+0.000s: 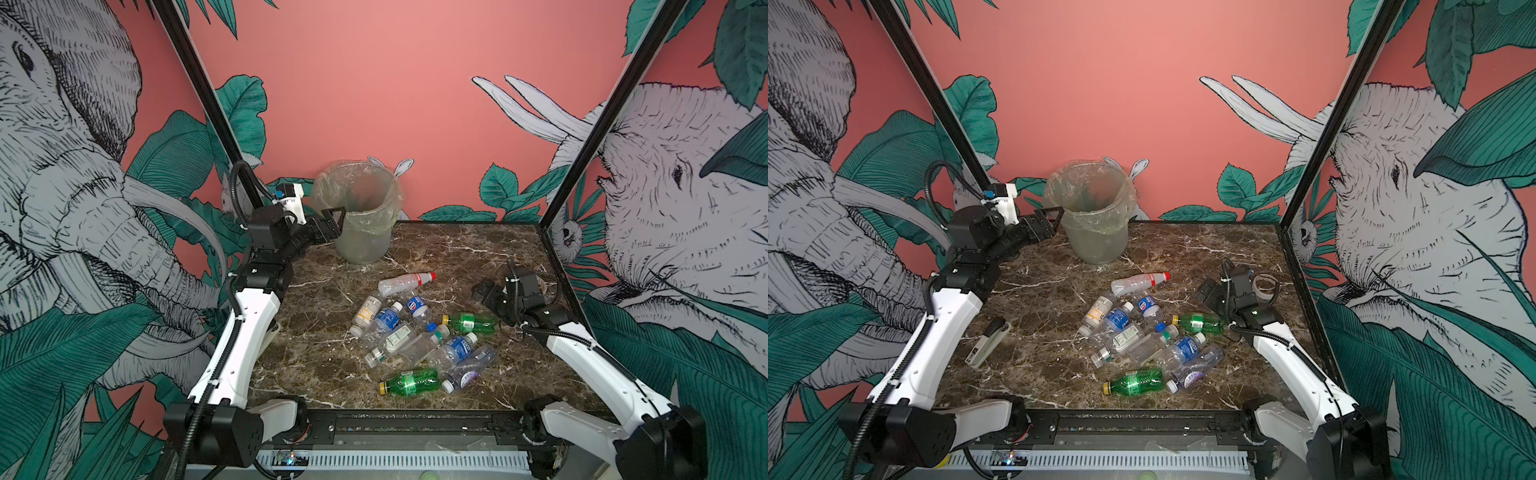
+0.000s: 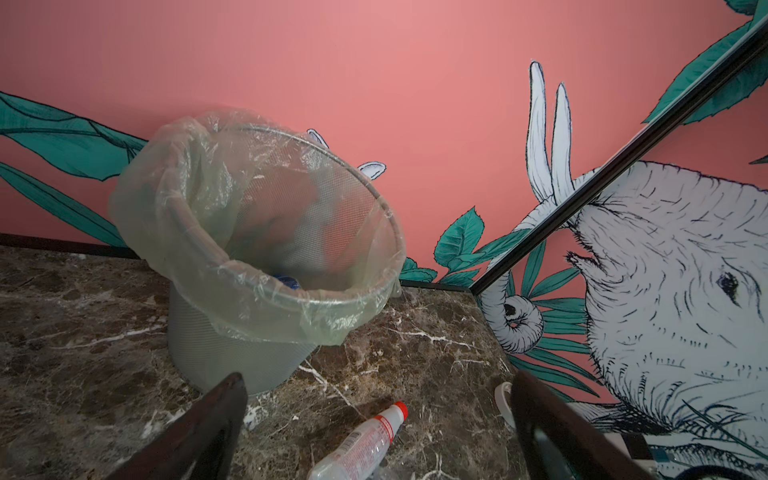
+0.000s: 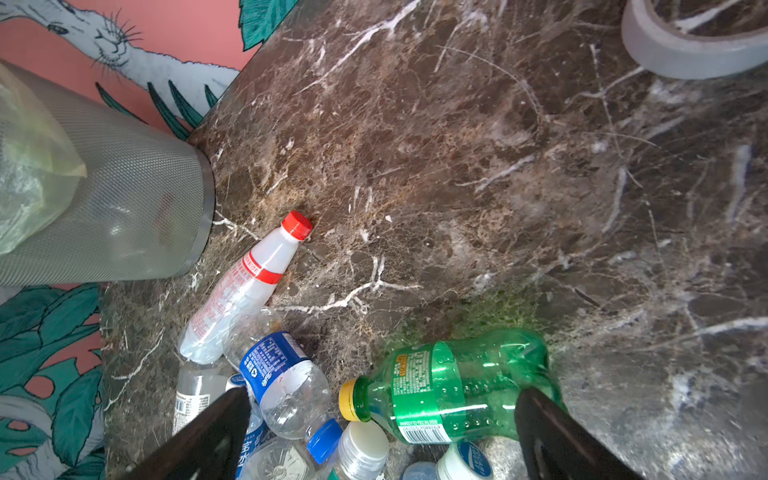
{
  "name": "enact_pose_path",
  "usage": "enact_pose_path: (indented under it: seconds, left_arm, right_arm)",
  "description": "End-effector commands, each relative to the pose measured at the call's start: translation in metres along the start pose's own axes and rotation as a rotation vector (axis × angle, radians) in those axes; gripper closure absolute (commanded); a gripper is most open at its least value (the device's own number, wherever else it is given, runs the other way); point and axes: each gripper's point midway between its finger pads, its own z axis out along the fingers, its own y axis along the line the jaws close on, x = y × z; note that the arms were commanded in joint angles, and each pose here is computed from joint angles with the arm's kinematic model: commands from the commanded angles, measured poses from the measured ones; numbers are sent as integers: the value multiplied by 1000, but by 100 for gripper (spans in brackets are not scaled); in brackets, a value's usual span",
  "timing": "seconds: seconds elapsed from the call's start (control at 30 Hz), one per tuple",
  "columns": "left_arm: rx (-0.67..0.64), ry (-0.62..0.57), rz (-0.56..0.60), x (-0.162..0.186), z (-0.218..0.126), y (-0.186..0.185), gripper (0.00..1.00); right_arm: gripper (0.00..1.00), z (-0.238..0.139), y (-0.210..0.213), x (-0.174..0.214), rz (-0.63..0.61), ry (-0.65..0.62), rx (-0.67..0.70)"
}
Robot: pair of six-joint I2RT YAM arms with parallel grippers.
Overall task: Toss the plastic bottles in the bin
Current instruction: 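Withdraw the left gripper from the wastebasket while the right gripper reaches toward the green bottle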
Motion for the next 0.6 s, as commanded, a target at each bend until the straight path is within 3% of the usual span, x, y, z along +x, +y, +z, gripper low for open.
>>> enact_pose_path:
  seconds: [0.0, 0.27, 0.57]
  left_arm:
    - [23, -2, 17, 10, -12, -5, 1]
    - [57, 85, 12, 47, -19, -2, 0]
    - [1, 161, -12, 84, -27, 16, 0]
  right_arm:
    - [1, -2, -6, -7, 67, -27, 44]
    - [1, -1, -30, -2, 163, -43, 137]
    - [1, -2, -54, 15, 309, -23, 222]
